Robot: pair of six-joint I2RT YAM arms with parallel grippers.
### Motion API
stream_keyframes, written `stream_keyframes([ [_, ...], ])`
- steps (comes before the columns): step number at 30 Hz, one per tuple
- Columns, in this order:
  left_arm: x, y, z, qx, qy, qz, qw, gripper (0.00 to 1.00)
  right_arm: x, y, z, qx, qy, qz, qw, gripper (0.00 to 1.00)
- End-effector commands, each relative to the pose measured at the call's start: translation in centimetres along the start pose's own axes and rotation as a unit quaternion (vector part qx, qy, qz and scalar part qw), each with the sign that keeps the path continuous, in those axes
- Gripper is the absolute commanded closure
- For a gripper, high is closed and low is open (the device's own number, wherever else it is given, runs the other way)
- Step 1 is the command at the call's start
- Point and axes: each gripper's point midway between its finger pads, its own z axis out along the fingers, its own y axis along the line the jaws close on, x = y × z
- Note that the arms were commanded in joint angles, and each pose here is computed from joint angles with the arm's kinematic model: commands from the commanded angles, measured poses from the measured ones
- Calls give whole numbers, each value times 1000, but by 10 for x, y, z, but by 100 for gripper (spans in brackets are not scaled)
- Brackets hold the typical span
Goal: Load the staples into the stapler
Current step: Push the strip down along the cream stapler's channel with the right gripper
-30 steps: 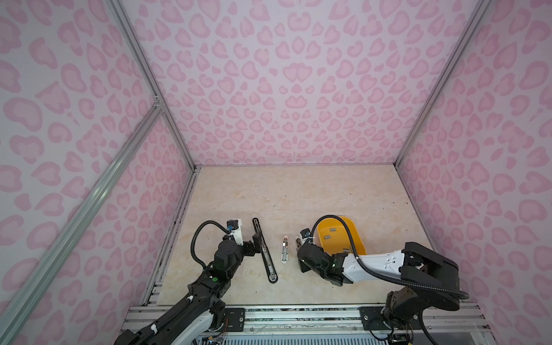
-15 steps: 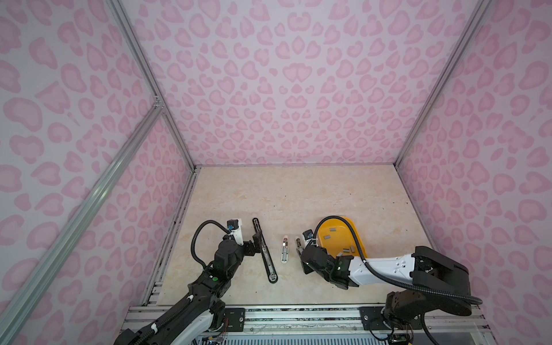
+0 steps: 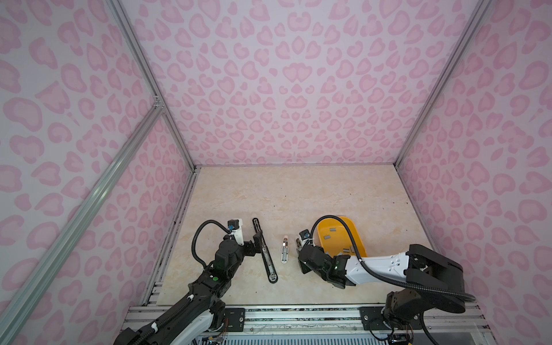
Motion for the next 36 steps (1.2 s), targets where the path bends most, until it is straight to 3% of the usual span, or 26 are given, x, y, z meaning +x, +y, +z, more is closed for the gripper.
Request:
stream_keyframes([
  [1, -11, -2, 0, 1, -17, 0, 1000, 3, -2, 1, 3, 3, -3, -6, 1000, 99],
  [22, -10, -3, 1, 1, -14, 2, 1000, 3, -1, -12, 5, 34, -1, 1, 999, 99],
  [36, -10, -4, 2, 2, -12, 4, 1000, 3, 4, -5, 9, 18, 8, 1, 1000, 100],
])
